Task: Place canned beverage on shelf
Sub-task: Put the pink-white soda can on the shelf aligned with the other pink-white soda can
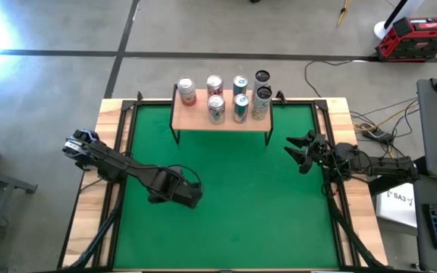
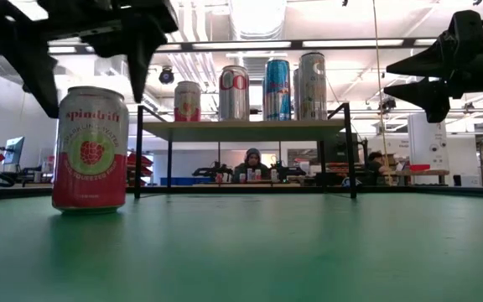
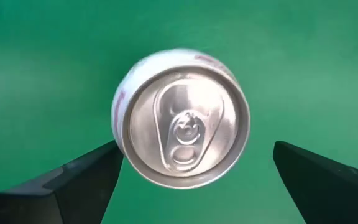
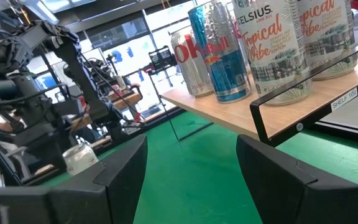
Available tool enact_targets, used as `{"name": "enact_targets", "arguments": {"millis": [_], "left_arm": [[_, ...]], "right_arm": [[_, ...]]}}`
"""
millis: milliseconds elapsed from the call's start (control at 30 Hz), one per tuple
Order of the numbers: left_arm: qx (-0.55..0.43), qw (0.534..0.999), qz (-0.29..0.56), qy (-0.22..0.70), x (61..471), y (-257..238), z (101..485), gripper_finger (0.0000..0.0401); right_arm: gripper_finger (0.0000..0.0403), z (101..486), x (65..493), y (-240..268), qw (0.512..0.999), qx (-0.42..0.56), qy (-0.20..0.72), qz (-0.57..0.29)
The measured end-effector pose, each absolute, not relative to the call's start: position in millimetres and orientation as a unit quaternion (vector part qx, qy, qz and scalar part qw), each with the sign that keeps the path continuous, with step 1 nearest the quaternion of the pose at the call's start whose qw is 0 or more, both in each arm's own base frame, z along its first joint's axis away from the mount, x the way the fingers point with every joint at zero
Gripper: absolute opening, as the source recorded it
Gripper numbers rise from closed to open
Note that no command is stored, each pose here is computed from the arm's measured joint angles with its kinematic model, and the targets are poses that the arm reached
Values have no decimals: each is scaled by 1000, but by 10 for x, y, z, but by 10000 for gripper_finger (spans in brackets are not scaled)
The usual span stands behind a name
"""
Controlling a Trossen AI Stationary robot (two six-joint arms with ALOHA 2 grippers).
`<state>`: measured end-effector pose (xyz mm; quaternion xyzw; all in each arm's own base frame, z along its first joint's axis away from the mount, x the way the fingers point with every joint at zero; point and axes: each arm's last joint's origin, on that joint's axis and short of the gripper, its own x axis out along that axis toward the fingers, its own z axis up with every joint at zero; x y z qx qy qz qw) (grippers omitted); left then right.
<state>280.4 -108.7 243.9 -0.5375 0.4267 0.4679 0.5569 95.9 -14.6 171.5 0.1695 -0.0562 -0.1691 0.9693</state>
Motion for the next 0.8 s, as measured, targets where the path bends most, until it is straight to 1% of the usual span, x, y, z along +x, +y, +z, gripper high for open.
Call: {"name": "enact_targets", "arguments": {"millis": [67, 133, 233, 367, 533, 667, 800], "left_arm": [[-577, 514, 501, 391, 2850, -1105, 2422, 400], [-598, 482, 526, 366, 2897, -1116, 2404, 400], [-595, 459, 557, 354, 2924, -1117, 2382, 400], [-572, 450, 585, 358, 2944, -1098, 2364, 400], [-556, 451, 599, 359, 2979, -1106, 2303, 396], [-547, 452, 606, 361, 3004, -1118, 2234, 382], [-528, 470, 607, 363, 3026, -1118, 2179, 363]], "right_arm": [[238, 1716, 959, -146, 969, 169, -56, -169], [238, 1715, 959, -146, 969, 169, -56, -169], [238, 1715, 959, -146, 969, 169, -56, -169], [238, 1716, 959, -146, 969, 169, -56, -169], [238, 1716, 959, -146, 969, 169, -56, -169], [238, 1716, 959, -146, 969, 169, -56, -169], [238, 1716, 959, -146, 969, 169, -56, -169]]}}
